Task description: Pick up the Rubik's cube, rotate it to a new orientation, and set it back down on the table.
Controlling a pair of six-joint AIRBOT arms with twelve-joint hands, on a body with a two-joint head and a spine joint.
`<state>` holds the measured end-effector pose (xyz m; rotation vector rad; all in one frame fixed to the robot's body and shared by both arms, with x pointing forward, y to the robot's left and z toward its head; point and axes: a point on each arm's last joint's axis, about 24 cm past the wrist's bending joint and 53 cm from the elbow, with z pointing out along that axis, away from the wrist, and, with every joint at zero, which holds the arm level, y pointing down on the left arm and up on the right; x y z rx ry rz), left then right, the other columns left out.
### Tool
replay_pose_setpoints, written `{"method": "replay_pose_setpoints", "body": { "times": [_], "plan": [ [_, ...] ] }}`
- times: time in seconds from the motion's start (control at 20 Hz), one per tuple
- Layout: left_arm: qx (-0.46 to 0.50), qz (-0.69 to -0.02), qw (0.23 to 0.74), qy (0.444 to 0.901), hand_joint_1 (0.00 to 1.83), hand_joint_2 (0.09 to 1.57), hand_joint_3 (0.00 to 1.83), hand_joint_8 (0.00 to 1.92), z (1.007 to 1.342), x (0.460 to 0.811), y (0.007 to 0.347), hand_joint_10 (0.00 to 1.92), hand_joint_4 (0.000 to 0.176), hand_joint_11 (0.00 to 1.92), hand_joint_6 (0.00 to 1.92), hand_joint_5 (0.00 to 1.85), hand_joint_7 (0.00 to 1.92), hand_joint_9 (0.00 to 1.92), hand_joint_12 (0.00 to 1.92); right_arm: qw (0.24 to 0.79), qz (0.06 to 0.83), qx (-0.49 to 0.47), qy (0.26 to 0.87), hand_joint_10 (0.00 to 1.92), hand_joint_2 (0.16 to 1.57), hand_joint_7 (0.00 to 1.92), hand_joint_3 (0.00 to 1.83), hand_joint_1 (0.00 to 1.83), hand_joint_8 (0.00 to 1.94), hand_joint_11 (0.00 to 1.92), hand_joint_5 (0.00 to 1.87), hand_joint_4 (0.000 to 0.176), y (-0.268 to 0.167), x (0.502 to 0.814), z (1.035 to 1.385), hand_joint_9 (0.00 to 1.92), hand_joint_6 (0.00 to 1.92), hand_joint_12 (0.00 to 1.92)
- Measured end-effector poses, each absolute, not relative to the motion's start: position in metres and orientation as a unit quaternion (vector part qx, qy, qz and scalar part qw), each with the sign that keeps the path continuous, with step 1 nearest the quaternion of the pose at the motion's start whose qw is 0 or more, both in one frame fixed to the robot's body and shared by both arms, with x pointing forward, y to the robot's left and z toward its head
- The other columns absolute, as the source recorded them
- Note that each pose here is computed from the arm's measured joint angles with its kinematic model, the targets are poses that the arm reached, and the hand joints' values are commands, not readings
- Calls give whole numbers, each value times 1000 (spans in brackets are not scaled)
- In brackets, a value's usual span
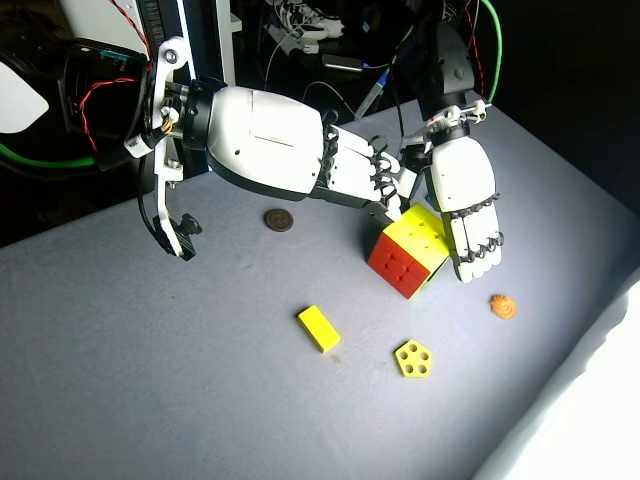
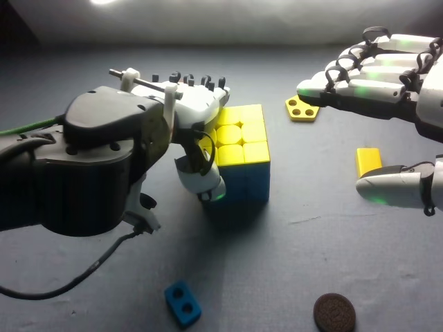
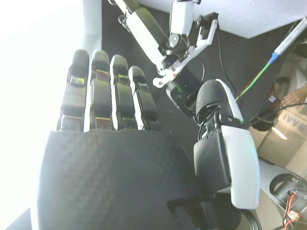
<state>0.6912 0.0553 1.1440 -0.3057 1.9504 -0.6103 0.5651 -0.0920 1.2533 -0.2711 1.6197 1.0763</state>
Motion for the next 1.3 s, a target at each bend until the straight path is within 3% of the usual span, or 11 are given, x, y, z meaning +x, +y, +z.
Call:
{"method": "replay_pose_setpoints", "body": {
  "times": [0.45, 0.5, 0.55, 0.6, 0.65, 0.7, 0.75, 0.9, 1.0, 1.05, 1.3],
  "plan": [
    [-125, -255, 511, 811, 980, 993, 17, 0, 1144, 691, 53, 0, 0, 2, 0, 0, 0, 0, 1, 555, 452, -119, 688, 5, 1290, 103, 0, 150, 9, 0, 7, 0, -92, 564, 1251, 133, 3, 188],
    [-125, -255, 511, 811, 983, 1024, 3, 16, 1144, 691, 52, 21, 0, 0, 6, 39, 90, 112, 370, 555, 452, -119, 688, 1, 1295, 89, 2, 135, 2, 0, 1, 0, -91, 564, 1251, 124, 0, 182],
    [-125, -255, 511, 811, 983, 1024, 3, 16, 1144, 691, 52, 21, 0, 0, 6, 39, 90, 112, 370, 555, 452, -119, 688, 1, 1295, 89, 2, 135, 2, 0, 1, 0, -91, 564, 1251, 124, 0, 182],
    [-125, -255, 511, 811, 1011, 1052, 2, 113, 1144, 691, 52, 231, 0, 0, 55, 214, 347, 293, 988, 555, 452, -119, 688, 2, 1285, 101, 0, 187, 5, 0, 16, 0, -92, 564, 1251, 127, 5, 212],
    [-125, -255, 512, 811, 1048, 1063, 4, 618, 1144, 691, 52, 718, 0, 0, 167, 299, 290, 265, 1244, 555, 452, -119, 688, 3, 1283, 115, 0, 175, 6, 0, 31, 0, -92, 564, 1251, 131, 9, 246],
    [-122, -254, 515, 809, 1048, 1063, 4, 618, 1145, 692, 52, 718, 0, 0, 167, 299, 290, 265, 1244, 555, 452, -119, 688, 3, 1283, 115, 0, 175, 6, 0, 31, 0, -91, 564, 1251, 131, 9, 246],
    [-120, -254, 519, 808, 1074, 1079, 2, 1503, 1147, 692, 52, 1443, 0, 15, 1081, 105, 76, 199, 1651, 555, 452, -119, 688, 2, 1282, 111, 0, 190, 2, 0, 27, 0, -92, 564, 1251, 128, 5, 279],
    [-129, -256, 510, 811, 1159, 1103, 9, 1727, 1144, 691, 53, 1770, 0, 110, 1476, 225, 183, 196, 1861, 555, 452, -119, 688, 9, 1284, 120, 0, 170, 2, 0, 38, 0, -92, 564, 1251, 148, 5, 318],
    [-129, -256, 510, 811, 1192, 1098, 5, 1778, 1144, 691, 53, 1838, 0, 137, 1487, 279, 214, 214, 1909, 555, 452, -119, 688, 17, 1280, 157, 0, 155, 10, 0, 56, 0, -91, 564, 1251, 170, 11, 384],
    [-130, -257, 510, 811, 1093, 1239, 21, 1851, 1144, 691, 53, 1909, 0, 188, 1487, 580, 229, 216, 1921, 555, 452, -119, 688, 21, 1278, 170, 0, 158, 10, 0, 66, 0, -92, 564, 1251, 184, 13, 412],
    [-130, -266, 504, 812, 1036, 1327, 2, 1910, 1148, 689, 51, 1903, 0, 285, 1591, 585, 233, 258, 1921, 565, 439, -125, 687, 16, 1278, 160, 1, 156, 1, 0, 81, 0, -94, 566, 1249, 186, 8, 445]
  ]
}}
